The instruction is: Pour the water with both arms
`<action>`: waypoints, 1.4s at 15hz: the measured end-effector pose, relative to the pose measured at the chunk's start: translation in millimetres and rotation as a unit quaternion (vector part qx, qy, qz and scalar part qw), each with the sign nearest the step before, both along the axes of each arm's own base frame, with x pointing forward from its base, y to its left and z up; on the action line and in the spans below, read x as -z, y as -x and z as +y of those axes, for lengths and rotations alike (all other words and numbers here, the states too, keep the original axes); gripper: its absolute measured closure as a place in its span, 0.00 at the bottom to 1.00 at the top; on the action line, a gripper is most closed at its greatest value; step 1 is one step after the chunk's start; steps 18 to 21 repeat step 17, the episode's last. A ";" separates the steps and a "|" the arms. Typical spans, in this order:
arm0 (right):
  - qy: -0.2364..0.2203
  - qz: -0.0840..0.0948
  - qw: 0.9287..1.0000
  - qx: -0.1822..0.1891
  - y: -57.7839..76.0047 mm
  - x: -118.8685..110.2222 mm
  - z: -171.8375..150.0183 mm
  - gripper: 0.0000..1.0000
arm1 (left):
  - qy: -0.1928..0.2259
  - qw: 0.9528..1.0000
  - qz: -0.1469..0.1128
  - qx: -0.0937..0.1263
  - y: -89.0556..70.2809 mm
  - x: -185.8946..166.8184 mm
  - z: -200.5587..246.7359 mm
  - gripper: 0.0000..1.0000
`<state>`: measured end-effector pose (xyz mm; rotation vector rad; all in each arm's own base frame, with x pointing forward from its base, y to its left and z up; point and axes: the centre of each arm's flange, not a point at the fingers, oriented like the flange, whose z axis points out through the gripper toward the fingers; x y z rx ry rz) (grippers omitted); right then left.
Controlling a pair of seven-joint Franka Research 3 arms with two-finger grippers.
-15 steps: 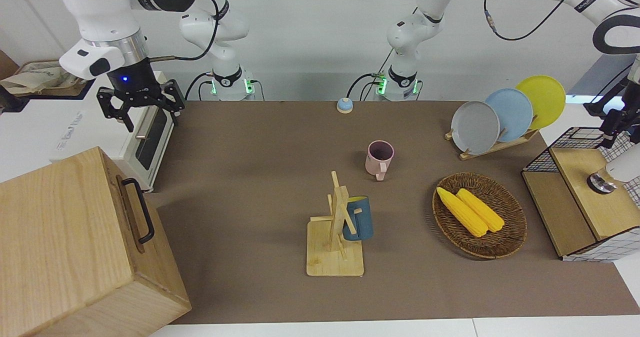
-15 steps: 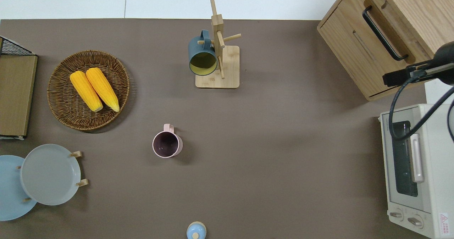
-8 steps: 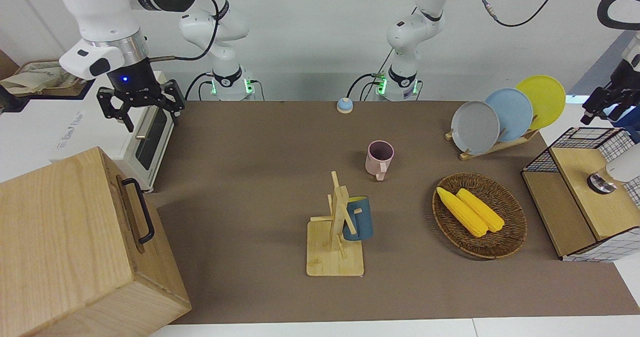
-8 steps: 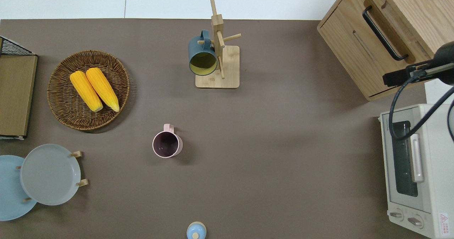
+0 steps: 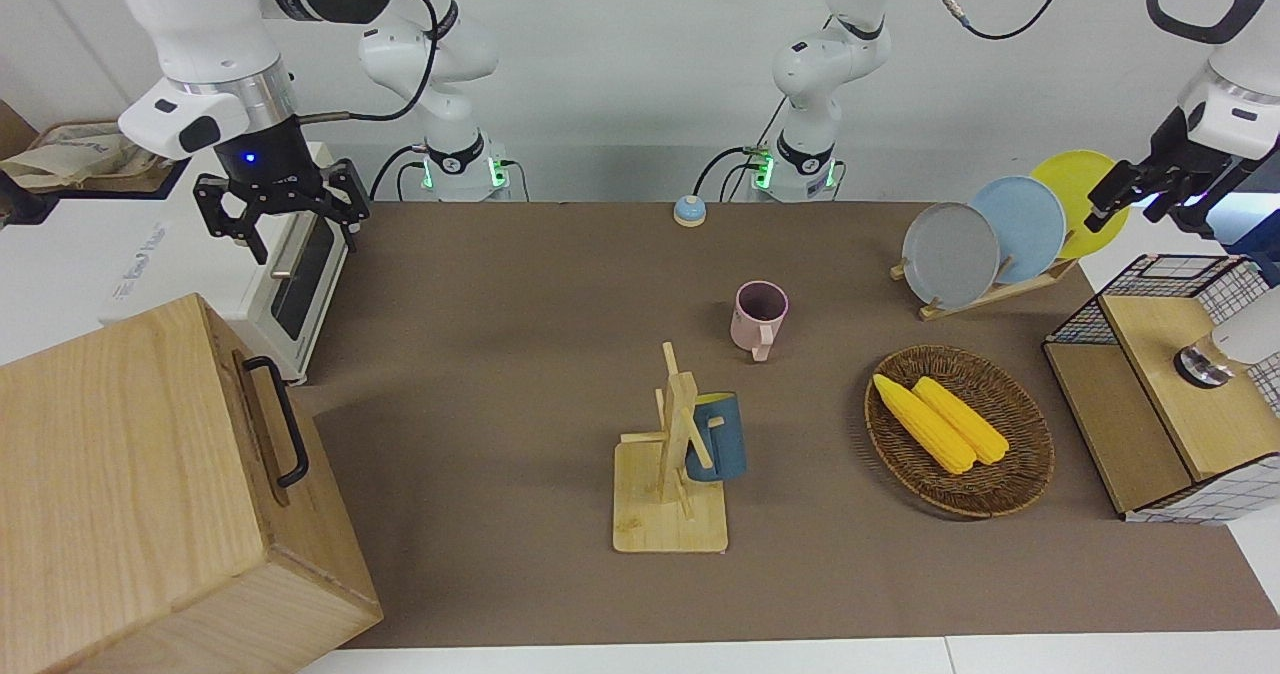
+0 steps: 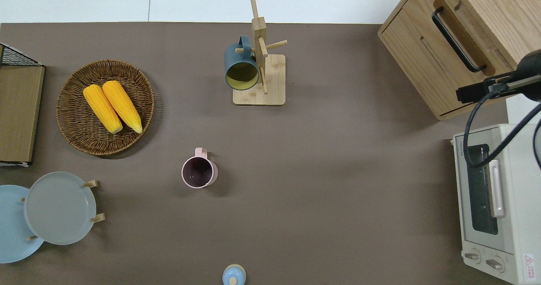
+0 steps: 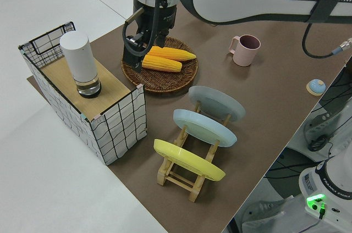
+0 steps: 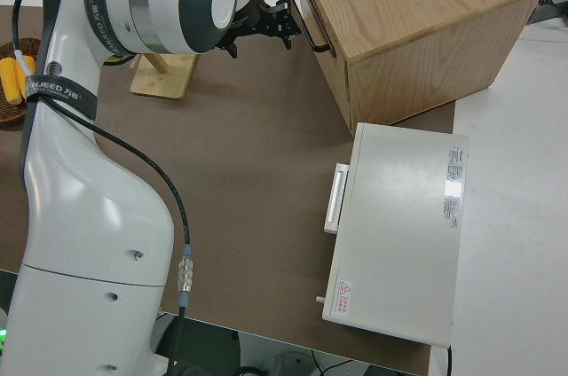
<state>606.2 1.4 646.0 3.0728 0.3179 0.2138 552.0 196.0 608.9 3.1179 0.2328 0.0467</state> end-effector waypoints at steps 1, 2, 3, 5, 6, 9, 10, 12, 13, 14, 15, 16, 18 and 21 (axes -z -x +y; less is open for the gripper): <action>0.000 0.000 1.000 0.000 0.0 0.0 0.0 0.01 | 0.003 1.000 0.006 0.005 -2.7 -0.1 -15.6 0.00; 0.000 0.000 1.000 0.000 0.0 0.0 0.0 0.01 | 0.006 1.000 0.013 0.011 -5.6 0.1 -32.7 0.00; 0.000 0.000 1.000 0.000 0.0 0.0 0.0 0.01 | 0.008 1.000 0.019 0.019 -8.1 0.6 -47.9 0.00; 0.000 0.000 1.000 0.000 0.0 0.0 0.0 0.01 | 0.012 0.999 0.030 0.044 -12.9 1.6 -83.4 0.00; 0.000 0.000 1.000 0.000 0.0 0.0 0.0 0.01 | 0.013 0.998 0.033 0.055 -14.4 1.7 -97.0 0.00; 0.000 0.000 1.000 0.000 0.0 0.0 0.0 0.01 | 0.017 0.995 0.045 0.092 -17.1 2.1 -147.3 0.00; 0.000 0.000 1.000 0.000 0.0 0.0 0.0 0.01 | 0.017 0.993 0.048 0.103 -17.0 1.8 -164.7 0.00; 0.000 0.000 1.000 0.000 0.0 0.0 0.0 0.01 | 0.018 0.990 0.053 0.128 -15.3 0.8 -199.7 0.00; 0.000 0.000 1.000 0.000 0.0 0.0 0.0 0.01 | 0.018 0.989 0.054 0.138 -14.3 0.0 -214.7 0.00; 0.000 0.000 1.000 0.000 0.0 0.0 0.0 0.01 | 0.018 0.988 0.054 0.146 -13.4 -0.6 -225.3 0.00; 0.000 0.000 1.000 0.000 0.0 0.0 0.0 0.01 | 0.018 0.987 0.055 0.152 -12.5 -0.9 -232.9 0.00; 0.000 0.000 1.000 0.000 0.0 0.0 0.0 0.01 | 0.018 0.986 0.057 0.156 -11.5 -0.8 -237.4 0.00; 0.000 0.000 1.000 0.000 0.0 0.0 0.0 0.01 | 0.018 0.985 0.061 0.158 -10.5 -0.3 -239.2 0.00; 0.000 0.000 1.000 0.000 0.0 0.0 0.0 0.01 | 0.018 0.985 0.061 0.158 -10.5 -0.3 -239.2 0.00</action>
